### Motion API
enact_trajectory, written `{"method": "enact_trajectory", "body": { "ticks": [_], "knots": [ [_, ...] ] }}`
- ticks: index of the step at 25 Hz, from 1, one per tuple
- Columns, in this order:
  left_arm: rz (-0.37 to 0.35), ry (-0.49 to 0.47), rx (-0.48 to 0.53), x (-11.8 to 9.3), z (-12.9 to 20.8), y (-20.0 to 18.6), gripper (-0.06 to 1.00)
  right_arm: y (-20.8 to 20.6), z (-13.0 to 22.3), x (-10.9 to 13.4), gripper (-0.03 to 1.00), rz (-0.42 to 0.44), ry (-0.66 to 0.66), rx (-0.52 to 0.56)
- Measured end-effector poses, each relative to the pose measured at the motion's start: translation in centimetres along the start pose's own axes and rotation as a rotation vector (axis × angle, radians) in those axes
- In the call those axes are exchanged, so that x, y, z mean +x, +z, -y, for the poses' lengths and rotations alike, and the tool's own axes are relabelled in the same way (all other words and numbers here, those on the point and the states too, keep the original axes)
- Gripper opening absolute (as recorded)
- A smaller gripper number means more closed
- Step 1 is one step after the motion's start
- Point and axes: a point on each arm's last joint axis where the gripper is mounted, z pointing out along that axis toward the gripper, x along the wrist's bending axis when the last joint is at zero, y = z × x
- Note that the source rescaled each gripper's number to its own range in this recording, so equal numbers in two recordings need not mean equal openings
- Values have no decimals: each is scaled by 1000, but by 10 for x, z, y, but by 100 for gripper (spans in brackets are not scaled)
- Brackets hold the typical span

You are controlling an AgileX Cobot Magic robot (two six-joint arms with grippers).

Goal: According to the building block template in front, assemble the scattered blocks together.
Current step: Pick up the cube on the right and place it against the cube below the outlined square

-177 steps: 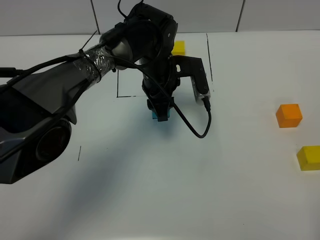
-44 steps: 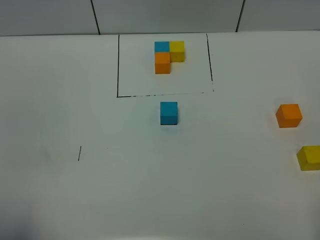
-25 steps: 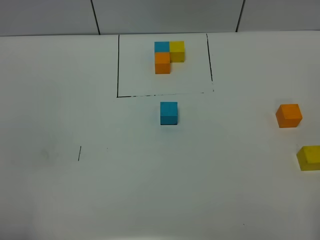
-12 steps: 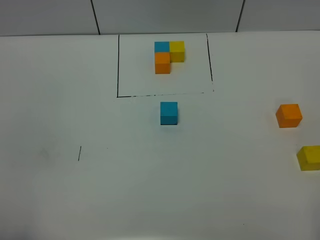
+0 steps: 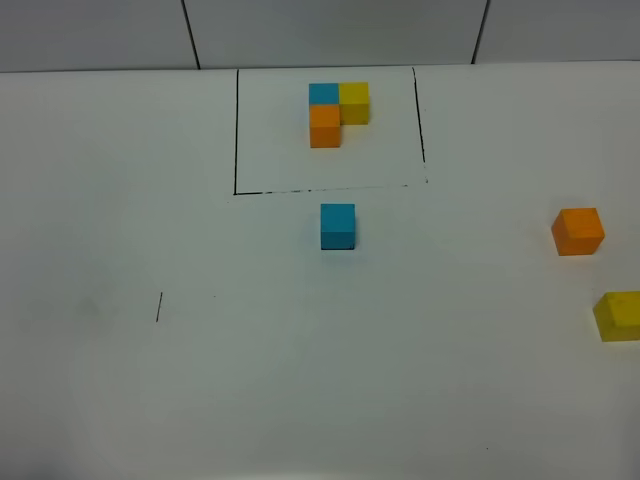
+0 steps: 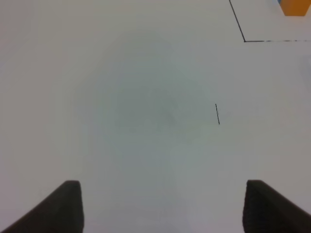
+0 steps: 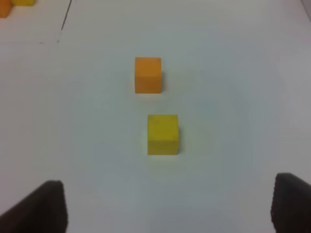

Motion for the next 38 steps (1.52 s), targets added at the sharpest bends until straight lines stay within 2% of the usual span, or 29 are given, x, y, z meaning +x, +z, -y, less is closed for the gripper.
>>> {"method": "enact_trajectory", "body": {
  "ticks": [7,10,13,17,23,28,32,38],
  "knots": [
    [0,0,0,0,0,0,48,0,-2,0,72,-6,2,46],
    [0,0,0,0,0,0,48,7,-13,1,75,-23,9,175],
    [0,0,0,0,0,0,47,28,-34,-1,87,-18,7,317],
    [0,0,0,0,0,0,47,74,-70,-7,98,16,0,476],
    [0,0,0,0,0,0,47,177,-110,-9,99,-4,1,681],
    [0,0,0,0,0,0,47,255,-129,-6,99,-59,-12,735],
    [0,0,0,0,0,0,47,308,-127,-4,99,-103,-20,759],
    [0,0,0,0,0,0,47,362,-95,-2,99,-108,-16,812]
  ]
}}
